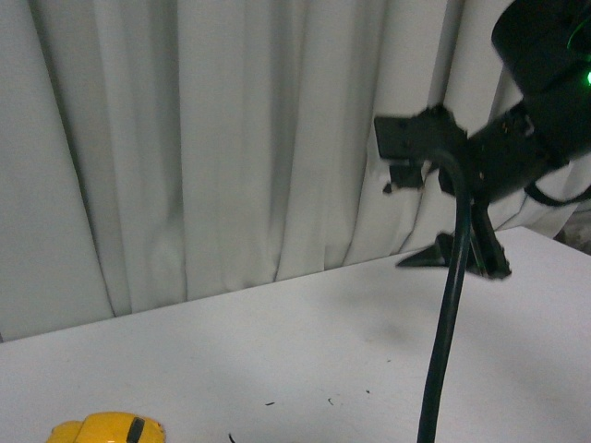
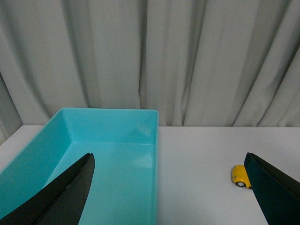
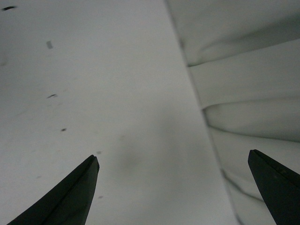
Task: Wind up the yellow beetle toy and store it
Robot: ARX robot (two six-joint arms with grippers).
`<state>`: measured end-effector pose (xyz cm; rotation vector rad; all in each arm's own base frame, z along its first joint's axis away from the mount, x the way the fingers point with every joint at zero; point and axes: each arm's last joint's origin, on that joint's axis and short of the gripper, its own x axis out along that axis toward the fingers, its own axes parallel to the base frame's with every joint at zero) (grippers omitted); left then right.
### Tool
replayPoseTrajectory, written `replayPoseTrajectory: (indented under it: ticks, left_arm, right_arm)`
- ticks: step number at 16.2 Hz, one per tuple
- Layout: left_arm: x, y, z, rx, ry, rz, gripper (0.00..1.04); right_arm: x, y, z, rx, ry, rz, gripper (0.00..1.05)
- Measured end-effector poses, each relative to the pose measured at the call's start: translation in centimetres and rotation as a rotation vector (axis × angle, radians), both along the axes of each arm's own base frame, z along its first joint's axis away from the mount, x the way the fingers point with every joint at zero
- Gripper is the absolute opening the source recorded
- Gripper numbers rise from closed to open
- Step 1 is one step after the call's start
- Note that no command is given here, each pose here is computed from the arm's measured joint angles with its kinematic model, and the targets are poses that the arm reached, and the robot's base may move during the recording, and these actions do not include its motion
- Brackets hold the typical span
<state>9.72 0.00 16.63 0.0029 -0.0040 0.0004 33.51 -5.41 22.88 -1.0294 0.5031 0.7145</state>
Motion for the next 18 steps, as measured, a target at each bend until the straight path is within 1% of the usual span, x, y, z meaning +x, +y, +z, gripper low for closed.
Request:
replayPoseTrajectory:
  ticks: [1, 2, 4, 5, 6, 7, 8, 9, 10, 11, 12, 13, 14, 15, 16, 18]
  left_arm:
    - [0.0, 0.0, 0.0, 0.000, 0.000, 0.000, 0.98]
    - [0.0, 0.0, 0.0, 0.000, 0.000, 0.000, 0.98]
    - [0.0, 0.0, 0.0, 0.000, 0.000, 0.000, 0.98]
    - [0.0, 0.0, 0.0, 0.000, 0.000, 0.000, 0.98]
    - [0.0, 0.0, 0.0, 0.000, 0.000, 0.000, 0.98]
    - [0.0, 0.0, 0.0, 0.000, 0.000, 0.000, 0.98]
    - [0.0, 0.0, 0.0, 0.000, 0.000, 0.000, 0.98]
    - [0.0, 0.0, 0.0, 0.000, 0.000, 0.000, 0.98]
    - [0.0, 0.0, 0.0, 0.000, 0.000, 0.000, 0.98]
    - [0.0, 0.0, 0.0, 0.000, 0.000, 0.000, 0.98]
    - [0.0, 0.0, 0.0, 0.000, 0.000, 0.000, 0.98]
    - [0.0, 0.0, 0.0, 0.000, 0.000, 0.000, 0.98]
    - [0.0, 0.0, 0.0, 0.000, 0.000, 0.000, 0.98]
    - [0.0, 0.0, 0.0, 0.000, 0.000, 0.000, 0.98]
    - [0.0, 0.0, 0.0, 0.000, 0.000, 0.000, 0.98]
    - [0.0, 0.0, 0.0, 0.000, 0.000, 0.000, 0.98]
  right_arm:
    - [0.0, 0.2, 2.0, -0.012, -0.092, 0.000, 0.98]
    - [-0.3, 0.8, 4.9, -0.021, -0.220, 0.005, 0.98]
    - [-0.8, 1.8, 7.7, -0.019, -0.378, 0.007, 0.98]
    - [-1.2, 2.8, 9.5, -0.006, -0.477, 0.011, 0.98]
    - [-1.6, 3.6, 10.6, 0.001, -0.540, 0.007, 0.98]
    - [-2.0, 4.5, 11.7, 0.016, -0.614, -0.014, 0.97]
    - [-3.0, 5.5, 12.1, 0.095, -0.698, -0.152, 0.89]
    - [-5.3, 6.0, 11.5, 0.272, -0.710, -0.312, 0.78]
    - [-7.2, 5.9, 10.5, 0.434, -0.686, -0.433, 0.69]
    - [-9.7, 5.5, 9.0, 0.629, -0.638, -0.555, 0.56]
    - [-11.3, 5.4, 7.8, 0.788, -0.617, -0.617, 0.46]
    - [-12.4, 5.4, 6.2, 0.908, -0.585, -0.651, 0.33]
    - [-13.3, 5.4, 4.0, 0.966, -0.540, -0.684, 0.19]
    - [-14.0, 5.4, 2.6, 0.981, -0.518, -0.699, 0.08]
    - [-14.8, 5.4, 1.3, 0.994, -0.505, -0.709, 0.02]
    - [-15.1, 5.4, 1.0, 0.998, -0.505, -0.709, 0.02]
